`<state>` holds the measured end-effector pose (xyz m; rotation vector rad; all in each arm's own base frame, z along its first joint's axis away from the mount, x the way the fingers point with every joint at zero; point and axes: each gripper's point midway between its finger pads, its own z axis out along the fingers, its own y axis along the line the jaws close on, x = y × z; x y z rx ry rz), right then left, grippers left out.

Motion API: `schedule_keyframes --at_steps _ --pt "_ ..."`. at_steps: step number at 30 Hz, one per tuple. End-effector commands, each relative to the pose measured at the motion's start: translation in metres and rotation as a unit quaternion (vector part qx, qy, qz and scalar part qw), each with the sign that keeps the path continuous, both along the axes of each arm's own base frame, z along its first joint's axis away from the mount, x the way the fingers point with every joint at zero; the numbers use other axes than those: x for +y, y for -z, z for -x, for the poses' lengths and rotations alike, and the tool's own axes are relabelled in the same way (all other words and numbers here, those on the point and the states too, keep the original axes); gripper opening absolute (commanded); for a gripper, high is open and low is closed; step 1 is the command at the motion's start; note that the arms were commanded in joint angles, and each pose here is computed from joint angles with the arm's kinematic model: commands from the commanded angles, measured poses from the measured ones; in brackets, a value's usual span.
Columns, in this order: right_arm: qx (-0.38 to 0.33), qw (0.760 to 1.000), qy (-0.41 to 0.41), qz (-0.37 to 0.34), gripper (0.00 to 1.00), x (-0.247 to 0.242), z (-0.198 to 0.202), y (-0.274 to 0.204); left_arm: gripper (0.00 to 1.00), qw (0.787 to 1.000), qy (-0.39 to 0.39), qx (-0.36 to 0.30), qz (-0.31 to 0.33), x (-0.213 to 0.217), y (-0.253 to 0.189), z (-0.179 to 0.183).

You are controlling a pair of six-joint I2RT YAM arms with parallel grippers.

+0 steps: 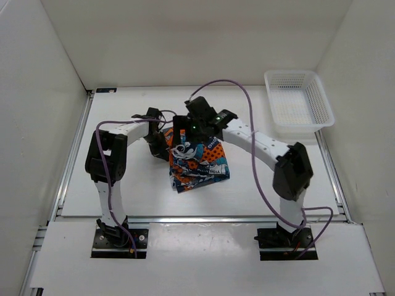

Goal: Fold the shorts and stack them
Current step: Fold the shorts

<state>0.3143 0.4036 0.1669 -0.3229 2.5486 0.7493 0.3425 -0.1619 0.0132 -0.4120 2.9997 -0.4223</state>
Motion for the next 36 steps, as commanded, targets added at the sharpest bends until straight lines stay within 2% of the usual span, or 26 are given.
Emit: schedule_keyframes --at_steps 1,3,5,6,7,8,11,14,16,19,22,23,26,31,34,36 --pt "-0.113 0.99 -0.036 -0.074 0.99 -0.015 0.002 -0.079 0.1 1.0 -0.012 -0.016 -0.015 0.021 -0.011 0.005" --pt "-0.121 0.991 -0.016 -0.058 0.99 -0.046 0.008 -0.076 0.1 0.999 -0.028 -0.035 -0.027 0.039 -0.03 0.003" --pt "-0.12 0.992 0.014 -0.029 0.91 -0.078 0.014 -0.062 0.1 0.997 -0.037 -0.053 -0.035 0.046 -0.046 0.0" --pt "-0.115 0.993 0.034 -0.009 0.82 -0.096 0.011 -0.054 0.1 0.996 -0.039 -0.063 -0.039 0.049 -0.06 0.004" --pt "-0.113 0.992 0.055 0.0 0.58 -0.111 0.013 -0.053 0.1 0.994 -0.039 -0.083 -0.052 0.054 -0.072 -0.001" --pt "-0.105 0.992 0.068 0.016 0.45 -0.124 0.012 -0.044 0.1 0.993 -0.041 -0.091 -0.057 0.057 -0.08 -0.002" --pt "-0.061 0.991 0.111 0.05 0.24 -0.158 0.014 -0.015 0.1 0.99 -0.021 -0.125 -0.055 0.042 -0.11 0.001" --pt "-0.035 0.989 0.132 0.065 0.23 -0.176 0.012 0.002 0.1 0.988 0.055 -0.144 0.0 -0.009 -0.132 0.009" --pt "-0.009 0.99 0.124 0.069 0.23 -0.174 0.014 0.018 0.1 0.986 0.098 -0.131 0.021 -0.044 -0.127 0.015" --pt "0.01 0.991 0.116 0.063 0.23 -0.157 0.001 0.031 0.1 0.985 0.103 -0.134 0.039 -0.067 -0.126 0.001" --pt "0.045 0.989 0.121 0.074 0.19 -0.149 -0.011 0.059 0.1 0.987 0.105 -0.119 0.038 -0.078 -0.105 -0.017" --pt "0.053 0.989 0.117 0.075 0.19 -0.146 -0.013 0.065 0.1 0.989 0.103 -0.102 0.025 -0.078 -0.085 -0.023" --pt "0.085 0.984 0.116 0.101 0.16 -0.144 -0.015 0.102 0.1 0.992 0.089 -0.086 0.007 -0.056 -0.061 -0.042" --pt "0.123 0.978 0.108 0.131 0.13 -0.146 -0.01 0.142 0.1 0.994 0.079 -0.071 -0.024 -0.014 -0.041 -0.046" --pt "0.103 0.982 0.089 0.131 0.13 -0.138 -0.009 0.132 0.1 0.995 0.079 -0.061 -0.029 -0.004 -0.031 -0.048" --pt "0.085 0.984 0.095 0.126 0.13 -0.138 -0.014 0.109 0.1 0.995 0.074 -0.06 -0.021 0.002 -0.034 -0.052"
